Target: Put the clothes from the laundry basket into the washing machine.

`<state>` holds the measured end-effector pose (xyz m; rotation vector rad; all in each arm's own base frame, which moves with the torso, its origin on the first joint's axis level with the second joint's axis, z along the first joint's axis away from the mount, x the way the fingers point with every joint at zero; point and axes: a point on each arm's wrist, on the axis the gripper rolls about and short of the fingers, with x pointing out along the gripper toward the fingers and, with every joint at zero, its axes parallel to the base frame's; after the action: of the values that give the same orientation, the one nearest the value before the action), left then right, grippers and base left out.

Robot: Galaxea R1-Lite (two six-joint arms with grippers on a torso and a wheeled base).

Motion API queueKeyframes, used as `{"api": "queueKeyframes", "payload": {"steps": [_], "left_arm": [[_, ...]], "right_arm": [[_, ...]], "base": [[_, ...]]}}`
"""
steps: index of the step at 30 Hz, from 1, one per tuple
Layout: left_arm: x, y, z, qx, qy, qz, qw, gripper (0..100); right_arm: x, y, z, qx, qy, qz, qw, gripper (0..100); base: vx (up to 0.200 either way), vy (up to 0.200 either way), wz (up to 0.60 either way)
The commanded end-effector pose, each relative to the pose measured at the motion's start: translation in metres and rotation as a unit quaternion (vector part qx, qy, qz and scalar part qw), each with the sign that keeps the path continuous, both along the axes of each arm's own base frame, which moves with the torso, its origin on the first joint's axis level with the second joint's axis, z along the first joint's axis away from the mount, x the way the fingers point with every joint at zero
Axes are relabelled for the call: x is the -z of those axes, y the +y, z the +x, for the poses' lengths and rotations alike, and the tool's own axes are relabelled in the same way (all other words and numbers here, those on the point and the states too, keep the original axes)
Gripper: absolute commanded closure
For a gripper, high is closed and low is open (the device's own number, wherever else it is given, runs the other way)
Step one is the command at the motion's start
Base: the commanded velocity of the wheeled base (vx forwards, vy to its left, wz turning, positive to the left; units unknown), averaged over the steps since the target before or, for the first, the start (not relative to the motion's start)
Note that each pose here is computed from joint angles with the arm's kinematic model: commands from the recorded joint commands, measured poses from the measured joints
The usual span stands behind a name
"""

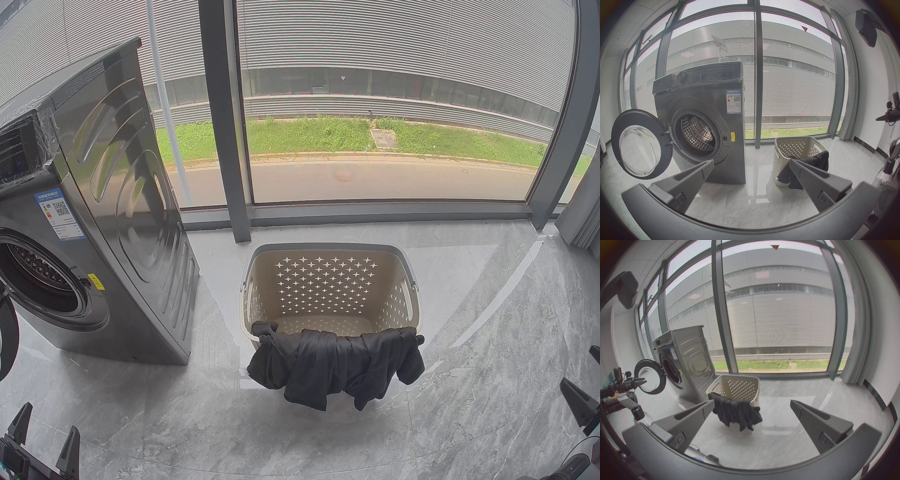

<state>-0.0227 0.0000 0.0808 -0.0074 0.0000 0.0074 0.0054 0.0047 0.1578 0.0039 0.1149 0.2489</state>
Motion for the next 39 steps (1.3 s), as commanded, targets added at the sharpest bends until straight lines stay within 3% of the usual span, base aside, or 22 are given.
{"api": "queueKeyframes", "payload": {"steps": [1, 9, 10, 11, 14, 17, 24, 29, 39], "left_arm": [[0.005, 0.000, 0.000, -0.001, -0.001, -0.001, 1.0000, 0], [0.005, 0.000, 0.000, -0.002, -0.001, 0.000, 1.0000, 0], [0.005, 0.000, 0.000, -0.002, -0.001, 0.000, 1.0000, 0], [0.005, 0.000, 0.000, -0.002, -0.001, 0.000, 1.0000, 0], [0.005, 0.000, 0.000, -0.002, 0.000, 0.000, 1.0000, 0], [0.005, 0.000, 0.000, -0.002, 0.000, 0.001, 1.0000, 0], [0.005, 0.000, 0.000, -0.002, 0.000, 0.001, 1.0000, 0], [0.005, 0.000, 0.000, -0.001, 0.001, 0.001, 1.0000, 0], [0.005, 0.000, 0.000, -0.001, 0.000, -0.001, 1.0000, 0]], "right_arm": [[0.000, 0.018, 0.091, -0.099, 0.164, -0.010, 0.9814, 0], [0.034, 0.041, 0.150, -0.130, 0.263, -0.019, 0.9558, 0], [0.034, 0.041, 0.150, -0.130, 0.263, -0.019, 0.9558, 0], [0.041, 0.045, 0.159, -0.130, 0.279, -0.013, 0.9514, 0], [0.050, 0.053, 0.173, -0.130, 0.296, 0.004, 0.9463, 0], [0.061, 0.062, 0.190, -0.115, 0.311, 0.016, 0.9432, 0], [0.086, 0.077, 0.219, -0.108, 0.314, 0.008, 0.9431, 0], [0.101, 0.083, 0.239, -0.089, 0.327, -0.001, 0.9409, 0], [0.121, 0.096, 0.267, -0.089, 0.340, -0.007, 0.9363, 0]], "base": [[0.000, 0.000, 0.00], [0.000, 0.000, 0.00], [0.000, 0.000, 0.00], [0.000, 0.000, 0.00], [0.000, 0.000, 0.00], [0.000, 0.000, 0.00], [0.000, 0.000, 0.00], [0.000, 0.000, 0.00], [0.000, 0.000, 0.00]]}}
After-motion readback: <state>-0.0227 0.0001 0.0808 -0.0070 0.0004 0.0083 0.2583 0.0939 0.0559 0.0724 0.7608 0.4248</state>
